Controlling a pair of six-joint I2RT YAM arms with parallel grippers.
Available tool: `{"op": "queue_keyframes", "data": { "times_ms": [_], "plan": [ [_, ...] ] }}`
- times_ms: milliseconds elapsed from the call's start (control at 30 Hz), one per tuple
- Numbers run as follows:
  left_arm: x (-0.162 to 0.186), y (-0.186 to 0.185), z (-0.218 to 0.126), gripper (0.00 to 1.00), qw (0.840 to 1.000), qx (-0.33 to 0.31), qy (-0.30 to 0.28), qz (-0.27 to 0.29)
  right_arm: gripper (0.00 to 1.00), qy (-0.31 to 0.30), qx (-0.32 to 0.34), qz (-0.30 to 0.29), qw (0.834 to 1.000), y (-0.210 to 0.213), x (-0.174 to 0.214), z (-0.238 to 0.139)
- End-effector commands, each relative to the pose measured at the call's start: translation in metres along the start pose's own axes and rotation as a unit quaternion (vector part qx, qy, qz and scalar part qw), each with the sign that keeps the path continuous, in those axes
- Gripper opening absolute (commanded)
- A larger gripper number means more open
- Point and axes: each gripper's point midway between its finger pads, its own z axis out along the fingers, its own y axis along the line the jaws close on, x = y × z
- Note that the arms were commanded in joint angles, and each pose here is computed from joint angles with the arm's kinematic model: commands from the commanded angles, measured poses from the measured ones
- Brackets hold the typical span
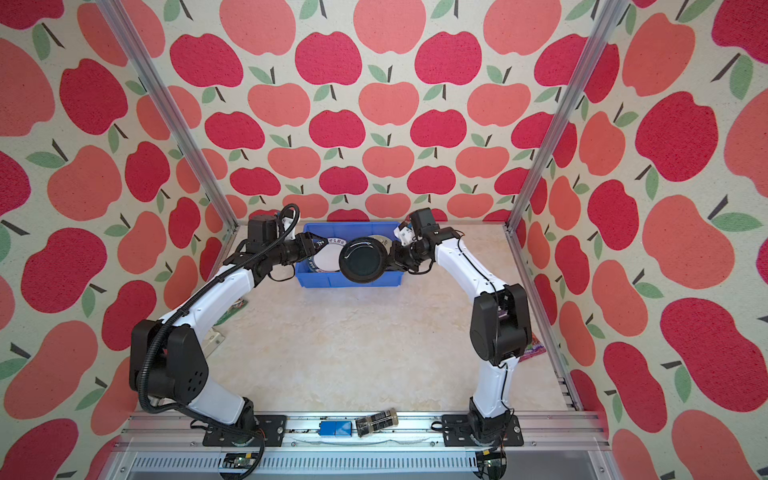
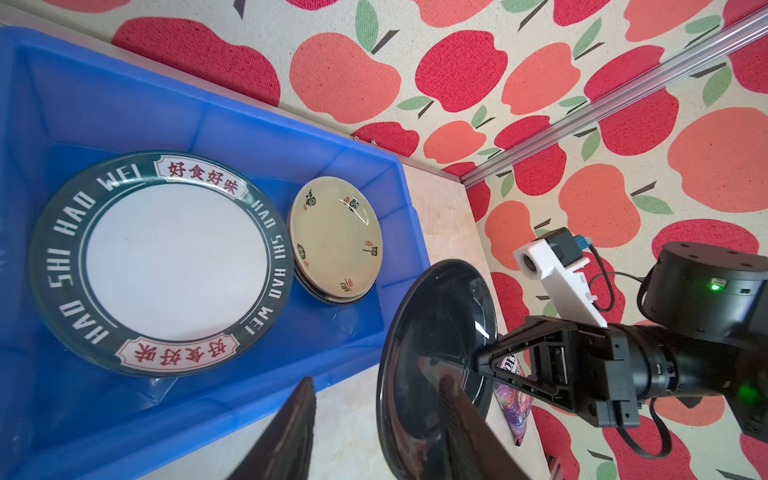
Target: Place the plates into the plastic bin on the countertop
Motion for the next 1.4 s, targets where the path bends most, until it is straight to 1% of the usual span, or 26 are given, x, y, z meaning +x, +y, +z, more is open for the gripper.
{"op": "queue_keyframes", "data": {
  "times_ms": [0, 67, 233, 367, 700, 733, 800, 833, 900, 933, 1233, 1300, 1333, 1367],
  "plan": [
    [-0.017, -0.024, 0.007, 0.49, 0.999, 0.043, -0.016, 0.020, 0.00, -0.018, -0.071, 0.027, 0.997, 0.013, -0.025, 0.006],
    [-0.015, -0.023, 0.015, 0.49, 0.999, 0.046, -0.010, 0.017, 0.00, -0.026, -0.076, 0.037, 0.996, 0.010, -0.031, 0.007],
    [-0.013, -0.023, 0.029, 0.45, 0.998, 0.059, -0.006, 0.010, 0.00, -0.029, -0.089, 0.044, 0.995, 0.011, -0.041, 0.009],
    [-0.010, -0.019, 0.040, 0.36, 0.998, 0.058, 0.006, 0.002, 0.00, -0.029, -0.097, 0.044, 0.994, 0.016, -0.045, 0.009],
    [-0.009, -0.010, 0.058, 0.34, 0.998, 0.057, 0.021, -0.009, 0.00, -0.033, -0.094, 0.048, 0.994, 0.010, -0.038, 0.009],
    [-0.009, -0.010, 0.060, 0.30, 0.998, 0.057, 0.022, -0.009, 0.00, -0.033, -0.094, 0.048, 0.994, 0.010, -0.037, 0.009],
    [-0.009, -0.009, 0.064, 0.27, 0.998, 0.057, 0.024, -0.010, 0.00, -0.034, -0.094, 0.047, 0.994, 0.010, -0.037, 0.009],
    [-0.009, -0.009, 0.065, 0.22, 0.998, 0.057, 0.025, -0.012, 0.00, -0.035, -0.094, 0.047, 0.994, 0.010, -0.037, 0.008],
    [-0.008, -0.008, 0.069, 0.15, 0.998, 0.058, 0.028, -0.015, 0.00, -0.035, -0.093, 0.046, 0.994, 0.010, -0.036, 0.008],
    [-0.007, -0.007, 0.070, 0.14, 0.998, 0.058, 0.030, -0.017, 0.00, -0.034, -0.092, 0.046, 0.994, 0.009, -0.036, 0.008],
    [0.001, -0.005, 0.083, 0.13, 0.997, 0.055, 0.047, -0.023, 0.00, -0.037, -0.094, 0.044, 0.994, 0.010, -0.035, 0.009],
    [0.001, -0.004, 0.083, 0.09, 0.997, 0.052, 0.046, -0.024, 0.00, -0.036, -0.094, 0.043, 0.994, 0.010, -0.035, 0.010],
    [0.001, -0.003, 0.084, 0.02, 0.997, 0.050, 0.045, -0.024, 0.00, -0.035, -0.095, 0.042, 0.994, 0.010, -0.035, 0.010],
    [0.001, -0.002, 0.084, 0.00, 0.997, 0.049, 0.046, -0.025, 0.00, -0.034, -0.094, 0.042, 0.994, 0.009, -0.034, 0.011]
  ]
}}
